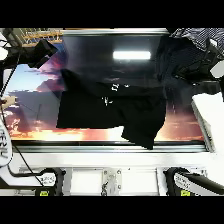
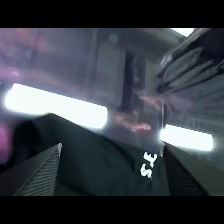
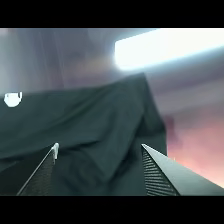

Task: Fold the clothes and pants, and hang the long-sleeved shirts on hangers.

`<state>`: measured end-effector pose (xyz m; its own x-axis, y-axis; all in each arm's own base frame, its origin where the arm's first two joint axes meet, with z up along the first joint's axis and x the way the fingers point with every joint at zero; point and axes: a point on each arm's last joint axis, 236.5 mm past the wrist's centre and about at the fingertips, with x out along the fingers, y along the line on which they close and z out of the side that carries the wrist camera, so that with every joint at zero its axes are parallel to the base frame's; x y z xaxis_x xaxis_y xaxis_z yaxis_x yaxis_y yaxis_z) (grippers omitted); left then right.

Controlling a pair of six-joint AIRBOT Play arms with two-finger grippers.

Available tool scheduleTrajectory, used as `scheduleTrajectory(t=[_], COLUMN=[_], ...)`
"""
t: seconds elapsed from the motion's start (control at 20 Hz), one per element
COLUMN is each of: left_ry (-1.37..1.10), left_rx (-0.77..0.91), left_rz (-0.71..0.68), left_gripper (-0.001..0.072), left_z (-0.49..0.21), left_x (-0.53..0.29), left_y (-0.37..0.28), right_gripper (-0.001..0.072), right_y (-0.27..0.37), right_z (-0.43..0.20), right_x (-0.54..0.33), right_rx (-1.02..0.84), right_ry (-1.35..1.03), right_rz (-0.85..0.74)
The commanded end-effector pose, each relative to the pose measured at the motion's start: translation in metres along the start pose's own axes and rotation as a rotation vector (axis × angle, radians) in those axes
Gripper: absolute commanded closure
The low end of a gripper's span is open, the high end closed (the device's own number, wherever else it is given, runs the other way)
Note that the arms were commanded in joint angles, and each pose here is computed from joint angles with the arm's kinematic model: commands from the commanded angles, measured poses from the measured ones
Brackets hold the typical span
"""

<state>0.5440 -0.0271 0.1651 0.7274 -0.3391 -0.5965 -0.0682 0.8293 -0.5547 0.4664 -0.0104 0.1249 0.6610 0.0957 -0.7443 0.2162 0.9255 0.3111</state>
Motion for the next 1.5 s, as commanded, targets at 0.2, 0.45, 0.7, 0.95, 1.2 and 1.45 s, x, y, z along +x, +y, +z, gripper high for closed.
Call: scheduleTrajectory(t=[0.2,0.45,0.7,0.95,1.2,1.45], left_ry=[0.273,0.461,0.447,0.394,0.434,0.406], left_rx=[0.074,-0.085,-0.341,-0.497,-0.396,-0.341], left_rz=[0.396,0.499,0.537,0.433,0.397,0.367], left_gripper=[0.0038,0.0038,0.0037,0.0037,0.0040,0.0703], left_z=[-0.090,-0.242,-0.318,-0.328,-0.314,-0.284], left_x=[-0.023,-0.055,-0.070,-0.037,-0.003,0.010], left_y=[0.113,0.180,0.214,0.208,0.184,0.169], right_gripper=[0.0136,0.0137,0.0136,0.0137,0.0136,0.0109], right_y=[-0.017,-0.015,-0.008,-0.006,-0.006,-0.041], right_z=[-0.021,-0.083,-0.114,-0.117,-0.117,-0.131], right_x=[-0.044,-0.056,-0.049,-0.047,-0.048,-0.041], right_rx=[-0.145,-0.133,-0.074,-0.064,-0.064,-0.020], right_ry=[0.002,0.065,0.124,0.131,0.131,0.179], right_rz=[-0.020,0.012,0.074,0.084,0.083,0.008])
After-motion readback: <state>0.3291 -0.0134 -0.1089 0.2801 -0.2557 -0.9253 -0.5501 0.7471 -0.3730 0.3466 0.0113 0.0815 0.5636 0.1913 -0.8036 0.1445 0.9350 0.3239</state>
